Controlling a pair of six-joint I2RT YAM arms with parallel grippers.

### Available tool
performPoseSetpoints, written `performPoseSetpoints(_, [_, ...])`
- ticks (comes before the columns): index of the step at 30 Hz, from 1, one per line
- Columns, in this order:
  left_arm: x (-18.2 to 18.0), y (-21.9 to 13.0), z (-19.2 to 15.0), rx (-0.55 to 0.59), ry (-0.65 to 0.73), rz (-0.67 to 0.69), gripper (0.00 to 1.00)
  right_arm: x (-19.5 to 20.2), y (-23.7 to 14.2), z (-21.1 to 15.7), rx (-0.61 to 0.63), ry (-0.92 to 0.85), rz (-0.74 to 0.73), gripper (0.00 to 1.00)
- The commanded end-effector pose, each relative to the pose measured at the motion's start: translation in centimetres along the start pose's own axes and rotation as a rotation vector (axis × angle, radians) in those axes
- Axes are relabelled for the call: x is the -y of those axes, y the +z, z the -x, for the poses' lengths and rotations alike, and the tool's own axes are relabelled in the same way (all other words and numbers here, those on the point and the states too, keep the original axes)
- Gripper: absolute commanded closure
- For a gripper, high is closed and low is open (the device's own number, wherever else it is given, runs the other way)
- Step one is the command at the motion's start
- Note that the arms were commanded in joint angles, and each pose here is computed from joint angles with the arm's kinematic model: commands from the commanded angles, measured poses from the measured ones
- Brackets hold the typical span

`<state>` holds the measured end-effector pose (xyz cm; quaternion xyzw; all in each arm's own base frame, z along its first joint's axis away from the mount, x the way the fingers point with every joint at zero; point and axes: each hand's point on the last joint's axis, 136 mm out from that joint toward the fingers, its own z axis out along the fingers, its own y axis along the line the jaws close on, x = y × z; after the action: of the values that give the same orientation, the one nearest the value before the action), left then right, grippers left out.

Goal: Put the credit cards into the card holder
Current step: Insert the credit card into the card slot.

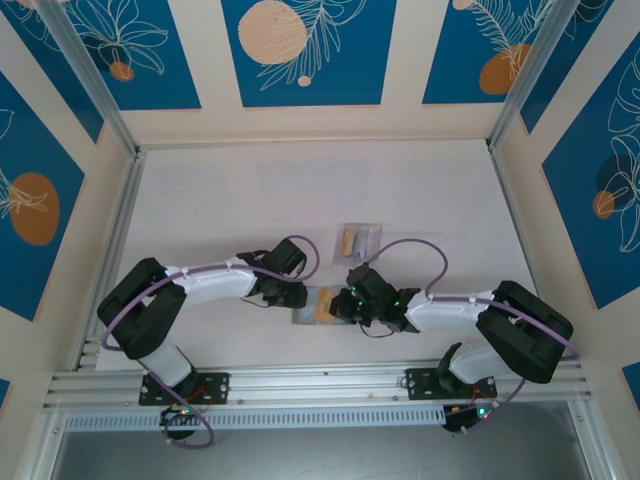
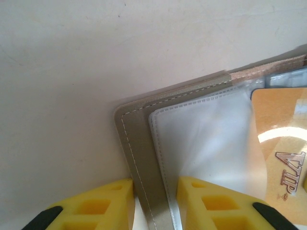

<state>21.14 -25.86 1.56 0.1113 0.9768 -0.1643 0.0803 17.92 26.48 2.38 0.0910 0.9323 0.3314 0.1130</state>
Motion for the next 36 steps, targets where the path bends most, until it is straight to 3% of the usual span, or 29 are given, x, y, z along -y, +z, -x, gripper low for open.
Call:
performPoseSetpoints(1, [-0.1,2.9,-1.7,-0.057,0.041,-0.001,0.71,6.8,-0.3,-3.2,-0.120,0.034,-0.248,1.00])
performPoseSetpoints(27, [0.2,3.3,-1.8,-0.066,0.043,-0.015,0.71,4.5,2.1,-3.4,-0.268,-0.039,-0.179,1.00])
performPoseSetpoints(36, [1.0,3.0,-1.7,-0.057,0.038,-0.041,0.70,2.5,3.4,-3.2,-0.279,-0.067,-0.083,0.99])
